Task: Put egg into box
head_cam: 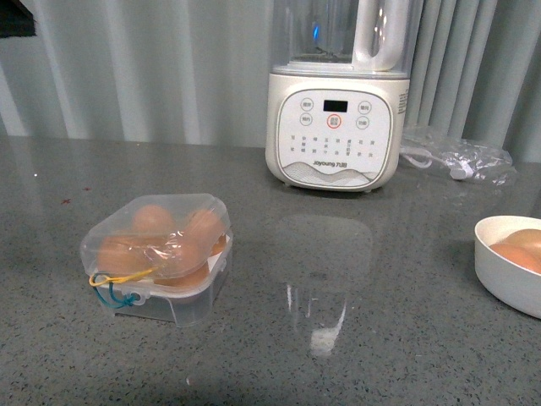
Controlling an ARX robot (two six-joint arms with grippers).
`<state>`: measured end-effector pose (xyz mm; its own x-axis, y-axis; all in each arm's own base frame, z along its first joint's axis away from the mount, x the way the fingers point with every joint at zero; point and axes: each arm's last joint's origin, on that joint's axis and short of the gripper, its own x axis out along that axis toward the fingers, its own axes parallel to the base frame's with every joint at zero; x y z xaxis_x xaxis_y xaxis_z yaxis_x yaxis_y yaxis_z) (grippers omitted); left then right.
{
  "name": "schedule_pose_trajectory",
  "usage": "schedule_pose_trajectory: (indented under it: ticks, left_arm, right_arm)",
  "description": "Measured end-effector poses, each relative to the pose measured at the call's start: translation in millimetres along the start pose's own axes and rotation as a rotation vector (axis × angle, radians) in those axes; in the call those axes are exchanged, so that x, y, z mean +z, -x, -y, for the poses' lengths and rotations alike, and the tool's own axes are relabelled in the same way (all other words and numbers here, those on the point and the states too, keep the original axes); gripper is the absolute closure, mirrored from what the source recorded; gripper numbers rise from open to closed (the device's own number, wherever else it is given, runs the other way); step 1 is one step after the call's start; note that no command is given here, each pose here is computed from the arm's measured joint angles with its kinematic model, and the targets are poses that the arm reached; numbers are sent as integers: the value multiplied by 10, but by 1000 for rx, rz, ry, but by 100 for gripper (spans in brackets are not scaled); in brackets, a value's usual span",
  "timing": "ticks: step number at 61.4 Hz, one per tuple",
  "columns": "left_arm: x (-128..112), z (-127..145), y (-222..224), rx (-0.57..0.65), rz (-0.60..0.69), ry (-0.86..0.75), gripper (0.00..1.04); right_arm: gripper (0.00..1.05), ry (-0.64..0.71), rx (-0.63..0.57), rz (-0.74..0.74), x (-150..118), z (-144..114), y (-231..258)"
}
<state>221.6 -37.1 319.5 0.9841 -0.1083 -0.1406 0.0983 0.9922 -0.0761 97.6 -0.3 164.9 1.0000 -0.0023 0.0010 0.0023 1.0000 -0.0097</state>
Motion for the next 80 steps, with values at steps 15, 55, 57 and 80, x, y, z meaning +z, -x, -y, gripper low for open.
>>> schedule_pose_trajectory:
  ticks: [15,55,57,80]
  left_arm:
    - [-39,-154,551,9,-32,-17,7]
    - [-674,-304,1044,101,143,-60,39]
    - [-722,-304,1049,98,151,-62,45]
    - [-1239,-330,1109,104,149,-64,101]
  right_arm:
    - [7,0,0,0,0,0,0]
    - [7,0,0,0,0,0,0]
    - [7,0,1,0,0,0,0]
    - [7,0,0,0,0,0,0]
